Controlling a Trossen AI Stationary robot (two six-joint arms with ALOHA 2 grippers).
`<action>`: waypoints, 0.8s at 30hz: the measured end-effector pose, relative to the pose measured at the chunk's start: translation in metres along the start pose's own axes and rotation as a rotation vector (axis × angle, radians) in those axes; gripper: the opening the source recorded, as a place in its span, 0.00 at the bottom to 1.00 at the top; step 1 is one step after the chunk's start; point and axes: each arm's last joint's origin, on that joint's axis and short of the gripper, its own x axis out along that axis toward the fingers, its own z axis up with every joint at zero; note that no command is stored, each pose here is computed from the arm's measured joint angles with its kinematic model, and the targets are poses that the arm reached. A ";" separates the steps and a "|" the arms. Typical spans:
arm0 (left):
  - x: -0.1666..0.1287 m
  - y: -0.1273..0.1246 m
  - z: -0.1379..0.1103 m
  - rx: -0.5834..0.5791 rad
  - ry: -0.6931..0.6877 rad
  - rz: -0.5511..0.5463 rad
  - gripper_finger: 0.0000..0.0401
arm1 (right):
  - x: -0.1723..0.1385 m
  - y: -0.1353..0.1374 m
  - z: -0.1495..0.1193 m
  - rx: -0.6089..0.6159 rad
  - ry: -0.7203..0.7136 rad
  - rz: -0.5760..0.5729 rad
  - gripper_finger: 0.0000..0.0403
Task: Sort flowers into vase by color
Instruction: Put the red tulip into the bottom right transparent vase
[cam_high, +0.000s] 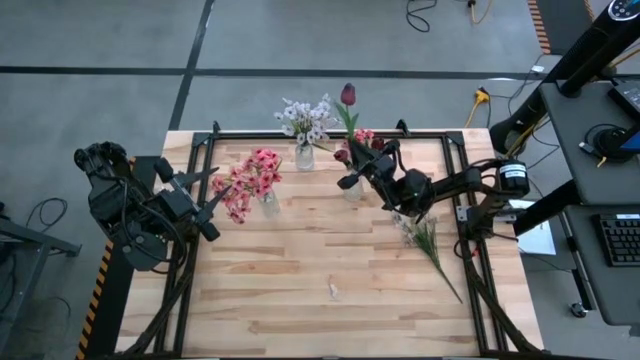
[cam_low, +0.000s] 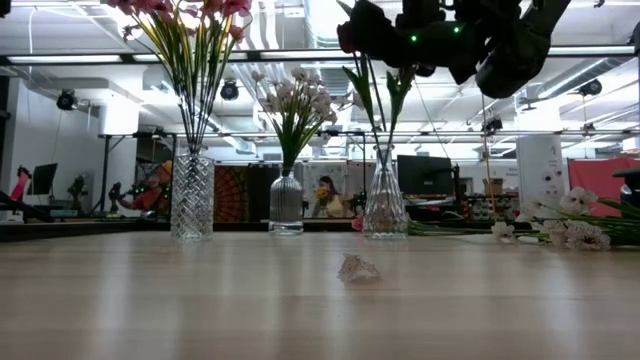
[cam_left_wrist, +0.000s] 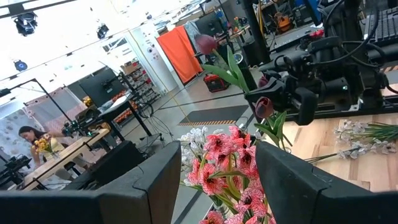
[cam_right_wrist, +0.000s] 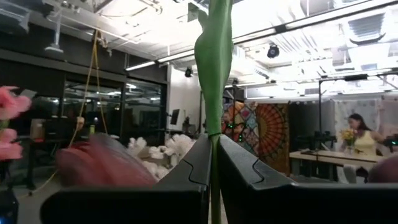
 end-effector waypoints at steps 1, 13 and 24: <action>0.000 0.000 0.000 0.000 0.000 0.000 0.47 | 0.001 -0.001 -0.002 0.002 0.003 -0.003 0.03; 0.000 -0.001 0.000 -0.001 0.009 -0.025 0.47 | 0.003 -0.003 -0.008 -0.003 0.016 -0.011 0.03; 0.000 -0.001 0.000 0.000 0.010 -0.028 0.47 | 0.005 -0.006 -0.009 -0.010 0.015 -0.021 0.03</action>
